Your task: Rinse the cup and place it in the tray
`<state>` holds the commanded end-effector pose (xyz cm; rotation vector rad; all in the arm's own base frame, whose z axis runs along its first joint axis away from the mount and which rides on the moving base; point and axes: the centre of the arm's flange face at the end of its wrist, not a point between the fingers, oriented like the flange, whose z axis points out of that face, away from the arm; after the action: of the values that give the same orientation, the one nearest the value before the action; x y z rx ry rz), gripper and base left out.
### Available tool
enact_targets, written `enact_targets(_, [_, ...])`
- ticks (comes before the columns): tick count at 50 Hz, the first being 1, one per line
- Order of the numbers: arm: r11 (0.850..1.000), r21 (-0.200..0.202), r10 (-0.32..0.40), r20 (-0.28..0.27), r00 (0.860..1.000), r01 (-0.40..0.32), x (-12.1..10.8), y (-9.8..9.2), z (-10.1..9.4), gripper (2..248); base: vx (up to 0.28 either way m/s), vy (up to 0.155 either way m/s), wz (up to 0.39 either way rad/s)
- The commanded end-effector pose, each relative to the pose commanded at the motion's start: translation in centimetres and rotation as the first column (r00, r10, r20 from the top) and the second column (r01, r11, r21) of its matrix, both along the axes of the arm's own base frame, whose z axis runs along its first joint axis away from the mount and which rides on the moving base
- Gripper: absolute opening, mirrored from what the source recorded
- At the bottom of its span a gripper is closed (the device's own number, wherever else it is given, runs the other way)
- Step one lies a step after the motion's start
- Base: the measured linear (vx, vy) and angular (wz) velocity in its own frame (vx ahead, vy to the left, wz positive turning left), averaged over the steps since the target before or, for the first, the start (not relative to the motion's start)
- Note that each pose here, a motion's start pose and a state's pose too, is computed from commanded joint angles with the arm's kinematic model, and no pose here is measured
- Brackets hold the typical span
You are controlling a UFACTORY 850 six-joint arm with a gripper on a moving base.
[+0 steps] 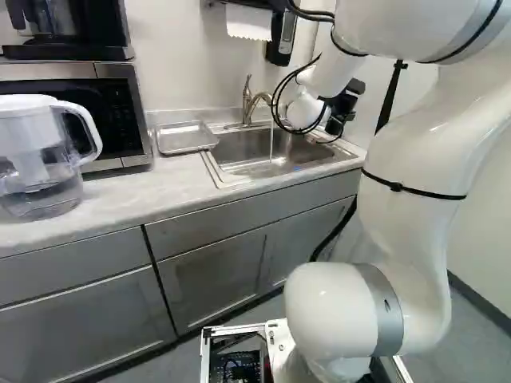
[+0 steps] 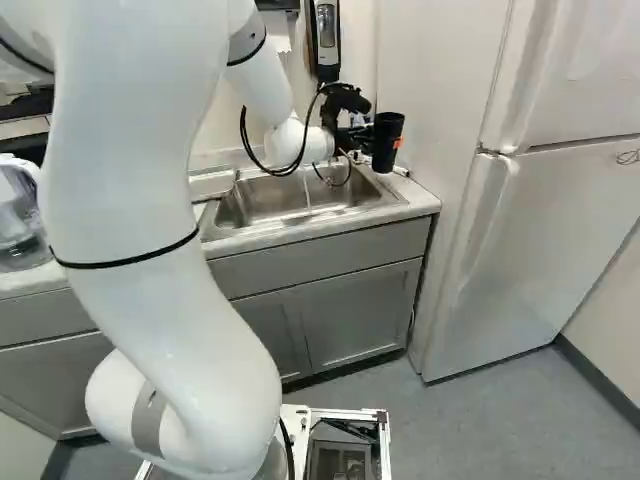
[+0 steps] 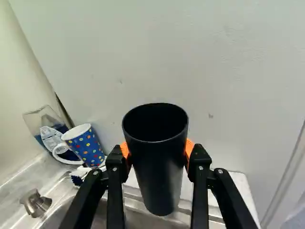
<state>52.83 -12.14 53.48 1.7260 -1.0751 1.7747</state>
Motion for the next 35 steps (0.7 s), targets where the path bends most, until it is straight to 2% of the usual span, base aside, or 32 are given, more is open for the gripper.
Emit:
enact_targets(17, [0.999,0.028,0.04,0.027,0.999,-0.04,-0.8,2.3,1.8,125,0.0,0.0,0.0])
enact_targets(35, [0.989,0.07,0.131,0.033,0.991,-0.133,-1.3,4.9,3.4,125,0.0,0.0,0.0])
